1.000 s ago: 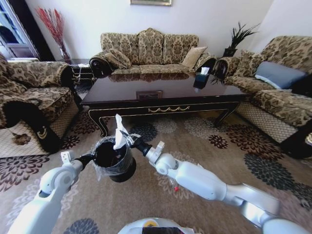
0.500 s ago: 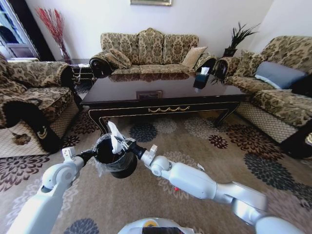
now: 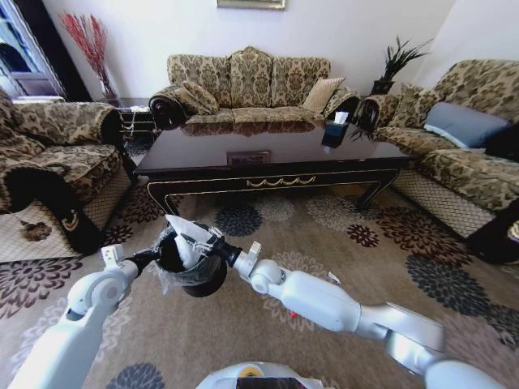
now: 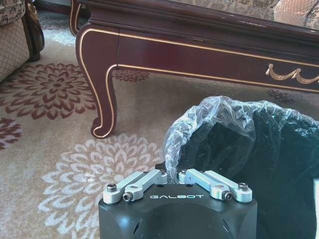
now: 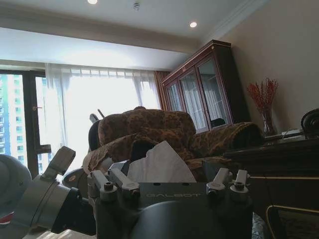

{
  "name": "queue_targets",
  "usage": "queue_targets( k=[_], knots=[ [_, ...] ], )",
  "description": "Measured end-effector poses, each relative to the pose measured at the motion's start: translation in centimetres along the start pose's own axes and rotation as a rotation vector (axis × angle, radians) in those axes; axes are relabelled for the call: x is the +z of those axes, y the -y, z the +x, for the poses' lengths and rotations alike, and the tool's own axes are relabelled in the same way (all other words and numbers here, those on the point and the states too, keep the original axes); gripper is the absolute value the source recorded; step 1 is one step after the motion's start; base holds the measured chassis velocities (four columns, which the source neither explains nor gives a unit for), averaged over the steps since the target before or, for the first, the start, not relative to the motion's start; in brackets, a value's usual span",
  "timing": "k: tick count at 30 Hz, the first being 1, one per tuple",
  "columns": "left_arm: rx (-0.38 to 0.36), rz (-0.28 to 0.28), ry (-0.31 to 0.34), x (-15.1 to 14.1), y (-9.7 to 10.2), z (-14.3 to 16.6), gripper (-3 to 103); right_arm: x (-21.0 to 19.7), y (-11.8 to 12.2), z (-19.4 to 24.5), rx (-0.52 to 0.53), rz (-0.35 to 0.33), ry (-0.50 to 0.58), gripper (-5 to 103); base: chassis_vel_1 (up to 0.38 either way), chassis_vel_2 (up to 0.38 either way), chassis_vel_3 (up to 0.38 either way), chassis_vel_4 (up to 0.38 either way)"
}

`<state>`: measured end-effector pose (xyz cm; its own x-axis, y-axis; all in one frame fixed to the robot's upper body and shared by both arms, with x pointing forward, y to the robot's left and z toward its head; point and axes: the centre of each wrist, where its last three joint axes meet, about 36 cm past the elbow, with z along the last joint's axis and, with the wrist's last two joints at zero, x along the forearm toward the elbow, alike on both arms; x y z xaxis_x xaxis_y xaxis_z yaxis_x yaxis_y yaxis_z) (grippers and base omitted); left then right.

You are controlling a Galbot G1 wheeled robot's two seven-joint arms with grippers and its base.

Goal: Move to the front of the table and pick up the trash from the floor, then place it into the trash bin.

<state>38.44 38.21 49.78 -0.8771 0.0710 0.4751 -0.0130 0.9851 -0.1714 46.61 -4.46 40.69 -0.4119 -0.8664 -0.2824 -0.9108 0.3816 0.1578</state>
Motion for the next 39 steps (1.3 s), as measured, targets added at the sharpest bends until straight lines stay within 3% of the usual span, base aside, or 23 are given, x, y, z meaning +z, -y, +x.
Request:
queue_targets(
  k=[1, 3, 7, 15, 18, 21, 32, 39],
  knots=[
    [0.000, 0.000, 0.000, 0.0, 0.0, 0.1, 4, -0.1, 0.2, 0.1, 0.006, 0.002, 0.002, 84, 0.000, 0.000, 0.000, 0.000],
    [0.000, 0.000, 0.000, 0.1, 0.0, 0.1, 4, -0.1, 0.3, 0.2, 0.010, 0.004, 0.004, 84, 0.000, 0.000, 0.000, 0.000],
    [-0.006, 0.000, -0.006, 0.4, -0.1, 0.3, 4, -0.9, 0.9, 0.5, 0.014, 0.016, 0.017, 99, 0.000, 0.000, 0.000, 0.000],
    [-0.001, 0.005, -0.002, 0.6, 0.2, 0.4, 4, -0.8, 1.5, 0.9, 0.024, 0.044, 0.002, 100, 0.000, 0.000, 0.000, 0.000],
    [-0.004, 0.006, 0.000, 0.6, 0.1, 0.6, 4, 0.0, 2.0, 1.5, 0.038, 0.172, -0.078, 100, 0.000, 0.000, 0.000, 0.000],
    [-0.004, 0.005, 0.003, 0.5, 0.2, 0.7, 4, 0.7, 1.8, 1.3, 0.067, 0.212, -0.109, 100, 0.000, 0.000, 0.000, 0.000],
    [-0.008, 0.001, 0.002, 0.9, -0.2, 1.0, 4, 1.2, 3.3, 1.8, 0.120, 0.292, -0.158, 100, 0.000, 0.000, 0.000, 0.000],
    [-0.020, 0.005, 0.000, 1.0, -0.5, 0.3, 4, -0.1, 3.2, 3.0, 0.103, 0.302, -0.135, 100, 0.000, 0.000, 0.000, 0.000]
  ],
)
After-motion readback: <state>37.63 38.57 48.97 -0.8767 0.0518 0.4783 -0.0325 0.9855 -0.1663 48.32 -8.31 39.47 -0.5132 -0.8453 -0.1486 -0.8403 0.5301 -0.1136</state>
